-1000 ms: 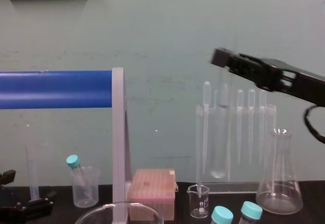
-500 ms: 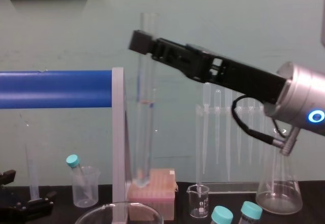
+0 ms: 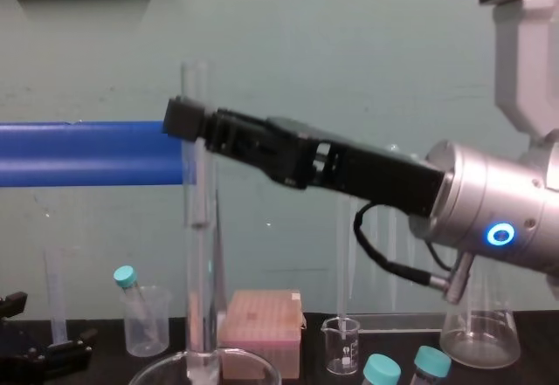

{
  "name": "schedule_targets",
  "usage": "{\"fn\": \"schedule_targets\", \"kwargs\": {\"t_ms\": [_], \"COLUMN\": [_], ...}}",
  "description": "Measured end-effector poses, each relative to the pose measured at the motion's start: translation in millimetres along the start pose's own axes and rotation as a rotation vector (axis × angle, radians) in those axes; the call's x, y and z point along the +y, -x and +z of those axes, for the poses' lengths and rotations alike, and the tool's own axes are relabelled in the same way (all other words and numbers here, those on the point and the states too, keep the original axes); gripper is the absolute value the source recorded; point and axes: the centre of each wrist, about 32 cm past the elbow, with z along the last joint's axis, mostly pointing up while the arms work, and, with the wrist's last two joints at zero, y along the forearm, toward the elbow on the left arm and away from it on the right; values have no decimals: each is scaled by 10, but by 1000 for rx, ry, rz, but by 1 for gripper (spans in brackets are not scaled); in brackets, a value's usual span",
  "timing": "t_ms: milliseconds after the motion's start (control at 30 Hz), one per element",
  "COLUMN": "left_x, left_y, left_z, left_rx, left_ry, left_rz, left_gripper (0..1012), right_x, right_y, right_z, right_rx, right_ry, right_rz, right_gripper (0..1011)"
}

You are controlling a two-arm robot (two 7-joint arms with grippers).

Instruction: Hold the test tube with one hand and immerse one end into the beaker, then return it to the test tube rack.

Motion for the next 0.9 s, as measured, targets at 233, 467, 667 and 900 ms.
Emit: {"fn": "schedule_targets", "kwargs": {"t_ms": [233,467,667,900], "left_x": [0,0,0,0], "left_y": [0,0,0,0], "left_z": [0,0,0,0], "left_rx": [0,0,0,0], "left_ry": [0,0,0,0], "left_rz": [0,0,0,0], "left_gripper": [1000,1000,1000,1000], "right_x": [43,69,57,34], "right_y": [-40,-66,-80,-90], "right_z": [-101,-195,-253,-310], "right_rx": [12,27,35,47], "right_ry": [47,89,116,148], "right_rz": [5,3,-13,-27], "right_gripper": [227,227,227,227]}}
